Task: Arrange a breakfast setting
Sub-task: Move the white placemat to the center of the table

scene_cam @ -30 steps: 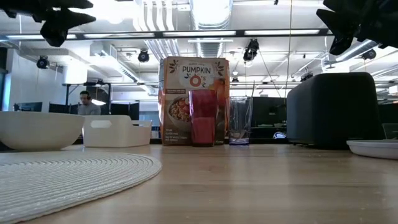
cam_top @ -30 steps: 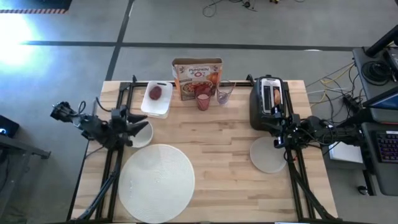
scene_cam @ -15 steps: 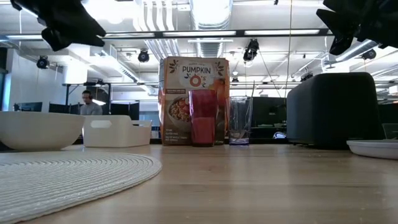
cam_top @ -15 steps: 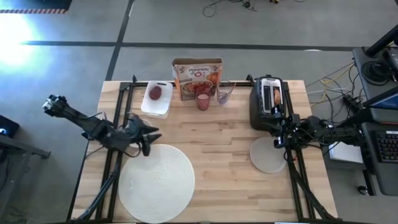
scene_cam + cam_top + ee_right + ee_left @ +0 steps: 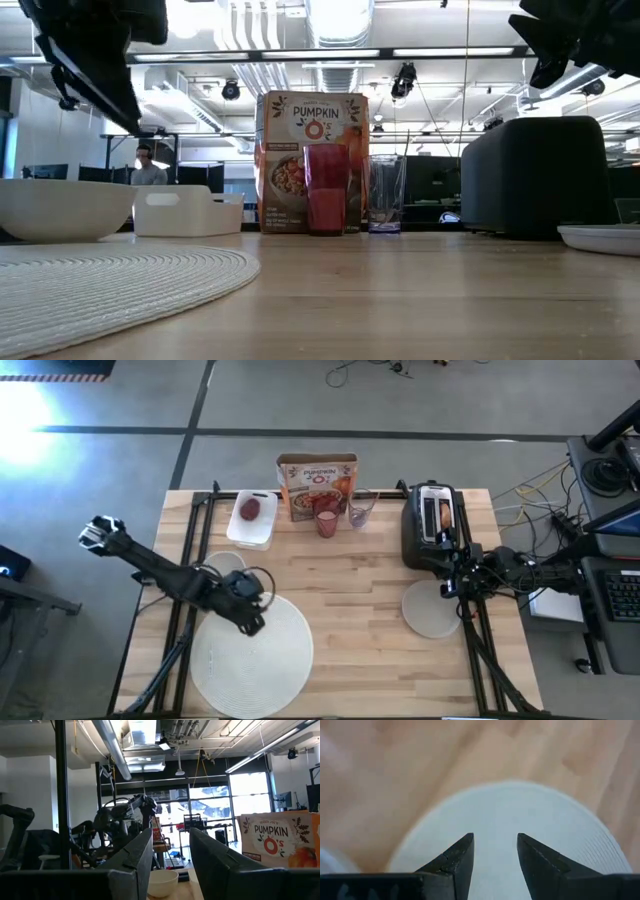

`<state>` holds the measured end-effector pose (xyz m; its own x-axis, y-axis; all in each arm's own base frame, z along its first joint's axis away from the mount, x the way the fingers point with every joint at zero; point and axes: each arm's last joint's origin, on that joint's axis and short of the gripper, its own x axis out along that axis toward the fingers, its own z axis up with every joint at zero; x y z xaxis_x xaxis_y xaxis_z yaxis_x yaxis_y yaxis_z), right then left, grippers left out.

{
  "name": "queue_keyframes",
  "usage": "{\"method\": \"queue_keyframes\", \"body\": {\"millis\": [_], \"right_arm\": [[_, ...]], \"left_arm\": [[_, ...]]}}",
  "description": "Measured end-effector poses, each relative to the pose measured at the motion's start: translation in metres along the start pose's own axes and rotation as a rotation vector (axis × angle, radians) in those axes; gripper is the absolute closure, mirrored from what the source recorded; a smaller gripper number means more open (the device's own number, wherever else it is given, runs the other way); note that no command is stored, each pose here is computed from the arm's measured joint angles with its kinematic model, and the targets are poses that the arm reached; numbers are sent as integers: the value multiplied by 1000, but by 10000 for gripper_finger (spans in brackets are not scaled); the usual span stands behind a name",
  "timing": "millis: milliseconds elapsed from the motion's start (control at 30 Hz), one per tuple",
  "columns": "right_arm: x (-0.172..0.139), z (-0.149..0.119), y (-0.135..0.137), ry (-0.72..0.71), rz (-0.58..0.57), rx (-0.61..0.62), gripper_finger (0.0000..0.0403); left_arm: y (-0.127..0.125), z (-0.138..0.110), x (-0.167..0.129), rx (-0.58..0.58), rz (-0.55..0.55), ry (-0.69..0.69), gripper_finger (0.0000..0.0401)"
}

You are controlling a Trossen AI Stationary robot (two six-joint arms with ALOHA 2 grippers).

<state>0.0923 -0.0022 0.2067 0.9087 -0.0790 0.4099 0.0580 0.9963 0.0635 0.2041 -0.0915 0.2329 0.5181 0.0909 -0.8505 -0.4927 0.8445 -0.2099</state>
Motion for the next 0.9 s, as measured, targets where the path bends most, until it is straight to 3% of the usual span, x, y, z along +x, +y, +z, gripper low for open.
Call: {"method": "queue_keyframes", "body": {"millis": [267, 500, 633, 900], "right_arm": [[0, 0, 0, 0, 0, 0, 284], [0, 0, 0, 0, 0, 0, 284], [0, 0, 0, 0, 0, 0, 284], [0, 0, 0, 0, 0, 0, 284]], "left_arm": [[-19, 1, 33, 48, 101, 277, 267], [-29, -10, 70, 33, 76, 493, 267], [-32, -15, 78, -29, 73, 549, 267], [-46, -35, 65, -167, 99, 560, 267]]}}
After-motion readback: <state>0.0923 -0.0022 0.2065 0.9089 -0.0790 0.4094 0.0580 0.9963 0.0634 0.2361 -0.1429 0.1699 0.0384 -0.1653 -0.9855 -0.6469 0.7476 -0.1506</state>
